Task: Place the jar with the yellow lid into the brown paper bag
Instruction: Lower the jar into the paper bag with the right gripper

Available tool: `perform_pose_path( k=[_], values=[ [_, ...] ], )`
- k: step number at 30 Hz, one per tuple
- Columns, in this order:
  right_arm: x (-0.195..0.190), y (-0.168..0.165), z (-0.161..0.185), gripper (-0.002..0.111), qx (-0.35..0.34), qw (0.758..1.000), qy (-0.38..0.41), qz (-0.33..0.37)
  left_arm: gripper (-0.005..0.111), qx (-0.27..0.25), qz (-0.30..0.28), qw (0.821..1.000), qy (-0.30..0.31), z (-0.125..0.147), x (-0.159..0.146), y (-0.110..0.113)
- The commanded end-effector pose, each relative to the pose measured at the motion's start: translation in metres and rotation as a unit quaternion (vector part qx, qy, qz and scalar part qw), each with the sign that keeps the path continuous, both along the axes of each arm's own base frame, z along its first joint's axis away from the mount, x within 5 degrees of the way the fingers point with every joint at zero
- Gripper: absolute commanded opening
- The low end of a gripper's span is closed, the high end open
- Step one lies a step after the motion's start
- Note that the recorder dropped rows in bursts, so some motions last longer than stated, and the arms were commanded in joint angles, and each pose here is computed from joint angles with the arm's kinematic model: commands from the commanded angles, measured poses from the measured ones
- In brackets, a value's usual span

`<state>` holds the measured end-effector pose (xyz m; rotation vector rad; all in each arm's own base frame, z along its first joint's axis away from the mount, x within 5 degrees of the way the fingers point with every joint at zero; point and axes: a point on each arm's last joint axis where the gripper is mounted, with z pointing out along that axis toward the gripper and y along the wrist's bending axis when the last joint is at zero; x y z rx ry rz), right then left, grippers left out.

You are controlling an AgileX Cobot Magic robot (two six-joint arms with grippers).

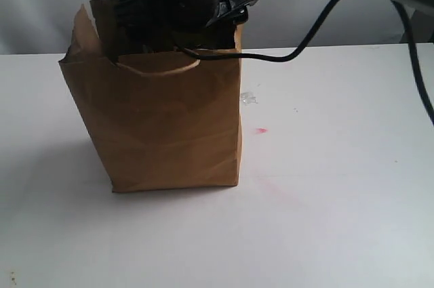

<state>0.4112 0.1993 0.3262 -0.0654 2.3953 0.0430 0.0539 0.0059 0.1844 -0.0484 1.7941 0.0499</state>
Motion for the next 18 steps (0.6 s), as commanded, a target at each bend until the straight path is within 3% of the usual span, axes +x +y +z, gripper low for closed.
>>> perform_pose_path(
  k=[1, 18],
  values=[
    [0.001, 0.001, 0.005, 0.0, 0.003, 1.0, -0.017, 0.002, 0.001, -0.004, -0.003, 1.0, -0.004, 0.001, 0.0, -0.001],
    [0.019, 0.016, -0.063, 0.0, -0.009, 0.998, 0.066, 0.005, 0.001, -0.004, -0.003, 1.0, -0.004, 0.001, 0.0, -0.001]
  ],
)
